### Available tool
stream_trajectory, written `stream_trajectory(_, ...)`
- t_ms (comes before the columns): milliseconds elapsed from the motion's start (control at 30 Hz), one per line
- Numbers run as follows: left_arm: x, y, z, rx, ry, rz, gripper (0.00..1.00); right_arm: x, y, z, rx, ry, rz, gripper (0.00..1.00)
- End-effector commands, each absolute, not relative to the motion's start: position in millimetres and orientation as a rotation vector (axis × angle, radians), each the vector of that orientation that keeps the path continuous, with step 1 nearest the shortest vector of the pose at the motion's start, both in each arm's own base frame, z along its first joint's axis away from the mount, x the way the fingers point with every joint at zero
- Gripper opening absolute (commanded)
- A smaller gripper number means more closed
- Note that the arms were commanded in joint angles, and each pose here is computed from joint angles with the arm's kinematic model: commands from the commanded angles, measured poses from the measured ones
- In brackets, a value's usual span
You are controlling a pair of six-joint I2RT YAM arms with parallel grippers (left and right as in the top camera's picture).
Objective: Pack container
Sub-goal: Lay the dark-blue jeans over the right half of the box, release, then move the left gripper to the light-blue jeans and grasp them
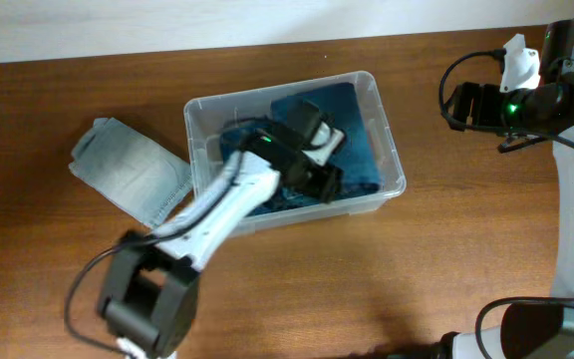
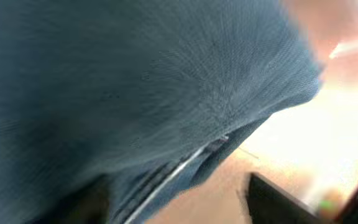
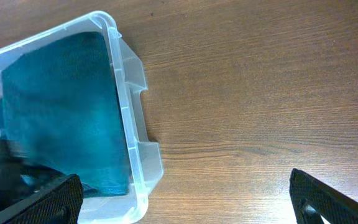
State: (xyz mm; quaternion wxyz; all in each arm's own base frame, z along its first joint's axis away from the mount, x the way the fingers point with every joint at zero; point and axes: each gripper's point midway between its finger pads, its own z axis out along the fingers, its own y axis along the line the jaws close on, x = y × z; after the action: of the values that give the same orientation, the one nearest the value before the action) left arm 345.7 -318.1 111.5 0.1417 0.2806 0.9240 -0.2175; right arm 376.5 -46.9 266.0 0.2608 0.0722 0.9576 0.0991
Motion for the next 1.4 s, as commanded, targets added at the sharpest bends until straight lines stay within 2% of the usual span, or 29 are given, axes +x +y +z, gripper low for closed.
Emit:
stream_trajectory(0,400.3,-234.1,223.7,0.526,2.456,-0.485,0.93,377.0,-47.9,264.0,0.206,2.598,0.27,0.98)
stream_trajectory(100,407.7,-174.3,258.4,0.36,2.415,-0.366,1.0,377.0,-47.9,264.0,0.206,2.598,0.27,0.98)
stream_trajectory(233,406.3,-85.1,269.3,0.072,2.457,-0.208,0.99,377.0,-47.9,264.0,0.196,2.598,0.267,0.98)
stream_trajectory(400,396.5,8.9,241.6,-0.358,2.549,-0.216,0.99,376.9,-47.9,264.0,0.196,2.599,0.268,0.98)
stream_trajectory(533,384.5,56.7,199.2,-0.636,2.59,-0.321,0.99,376.9,-47.8,264.0,0.197,2.599,0.268,0.98)
stream_trajectory(733,371.9,91.0,117.3,-0.836,2.645,-0.428,0.99,377.0,-47.3,264.0,0.195,2.599,0.269,0.98)
stream_trajectory(833,383.7,80.6,91.6,-0.741,2.631,-0.59,0.99,377.0,-47.3,264.0,0.195,2.599,0.269,0.98)
stream_trajectory(1133,398.1,82.0,48.2,-0.929,2.61,-0.671,1.0,374.7,-47.0,262.7,0.188,2.61,0.268,0.98)
stream_trajectory(1367,387.4,88.4,24.5,-1.04,2.652,-0.602,0.99,374.8,-46.8,262.8,0.178,2.609,0.266,0.98)
